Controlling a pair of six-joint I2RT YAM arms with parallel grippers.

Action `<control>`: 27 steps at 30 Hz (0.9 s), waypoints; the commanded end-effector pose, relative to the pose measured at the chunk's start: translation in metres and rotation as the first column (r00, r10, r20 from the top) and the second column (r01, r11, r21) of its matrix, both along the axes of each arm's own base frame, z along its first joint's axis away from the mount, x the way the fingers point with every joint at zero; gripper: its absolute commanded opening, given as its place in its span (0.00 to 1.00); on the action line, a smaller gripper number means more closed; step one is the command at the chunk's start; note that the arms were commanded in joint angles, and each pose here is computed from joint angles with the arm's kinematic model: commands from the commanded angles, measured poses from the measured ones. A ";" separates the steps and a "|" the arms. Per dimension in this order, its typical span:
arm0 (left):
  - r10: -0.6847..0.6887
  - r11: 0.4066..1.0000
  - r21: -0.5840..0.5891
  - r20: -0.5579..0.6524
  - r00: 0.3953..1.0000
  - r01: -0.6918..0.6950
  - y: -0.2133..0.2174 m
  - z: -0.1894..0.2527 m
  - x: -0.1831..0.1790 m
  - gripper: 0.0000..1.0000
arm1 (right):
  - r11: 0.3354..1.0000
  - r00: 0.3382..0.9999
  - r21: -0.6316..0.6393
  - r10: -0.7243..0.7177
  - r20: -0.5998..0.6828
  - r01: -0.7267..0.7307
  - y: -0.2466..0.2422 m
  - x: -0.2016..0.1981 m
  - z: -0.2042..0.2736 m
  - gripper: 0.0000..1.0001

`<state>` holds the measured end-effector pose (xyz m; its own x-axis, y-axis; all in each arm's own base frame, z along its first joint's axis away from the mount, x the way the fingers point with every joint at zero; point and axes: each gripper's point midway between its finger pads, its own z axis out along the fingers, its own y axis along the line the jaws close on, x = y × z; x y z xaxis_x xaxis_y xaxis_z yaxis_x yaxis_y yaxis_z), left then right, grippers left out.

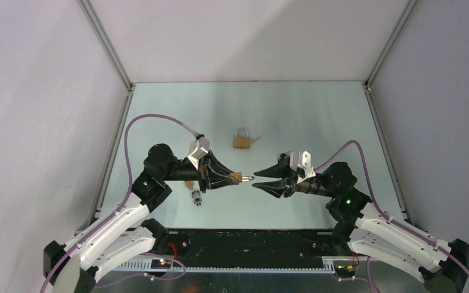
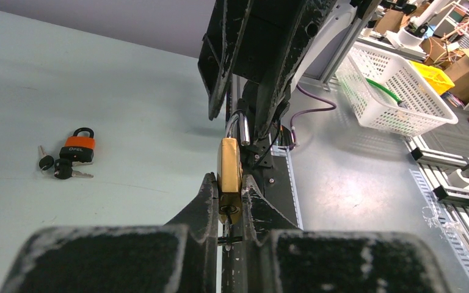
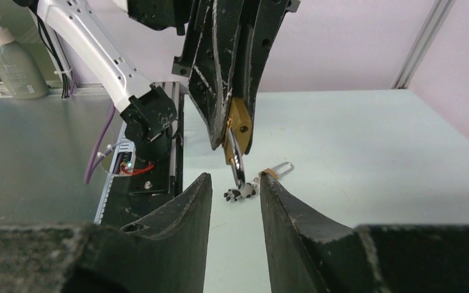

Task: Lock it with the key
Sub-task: Lock the lock.

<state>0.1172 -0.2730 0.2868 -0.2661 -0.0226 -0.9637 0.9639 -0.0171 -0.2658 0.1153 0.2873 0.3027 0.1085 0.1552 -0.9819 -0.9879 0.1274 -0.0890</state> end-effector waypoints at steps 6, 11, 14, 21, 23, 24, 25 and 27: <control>-0.010 0.999 -0.050 0.090 0.996 0.015 0.002 0.023 -0.005 0.00 | 0.998 1.000 0.060 0.012 0.027 -0.013 0.003 -0.001 0.033 0.24; -0.008 0.998 -0.054 0.098 0.995 0.013 0.003 0.025 -0.005 0.00 | 0.999 1.000 0.039 0.030 0.003 -0.030 0.006 -0.002 0.028 0.19; -0.017 0.998 -0.053 0.108 0.994 0.023 0.003 0.024 -0.007 0.00 | 0.999 0.999 0.039 0.031 -0.013 -0.031 0.008 -0.001 0.030 0.15; -0.035 0.997 -0.057 0.196 0.980 0.047 0.006 0.020 -0.014 0.00 | 0.999 0.994 -0.002 0.045 -0.100 -0.046 0.017 0.003 0.031 0.00; -0.032 0.997 -0.058 0.211 0.977 0.046 0.006 0.020 -0.014 0.00 | 0.998 0.992 -0.002 0.059 -0.114 -0.060 0.019 0.001 0.031 0.00; -0.037 0.997 -0.059 0.219 0.975 0.051 0.007 0.021 -0.015 0.00 | 0.998 0.990 -0.003 0.063 -0.122 -0.064 0.021 0.001 0.031 0.00; -0.039 0.997 -0.060 0.230 0.972 0.054 0.007 0.021 -0.016 0.00 | 0.998 0.989 -0.003 0.066 -0.135 -0.067 0.021 0.001 0.030 0.00; -0.035 0.997 -0.062 0.243 0.969 0.052 0.007 0.022 -0.015 0.00 | 0.997 0.985 -0.004 0.081 -0.150 -0.082 0.023 -0.001 0.029 0.00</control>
<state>0.1100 -0.2651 0.3015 -0.1159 -0.0633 -0.9912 0.9931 -0.0262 -0.1144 0.1185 0.3049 0.3125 -0.0343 0.1123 -0.9931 -0.9961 0.0770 0.0431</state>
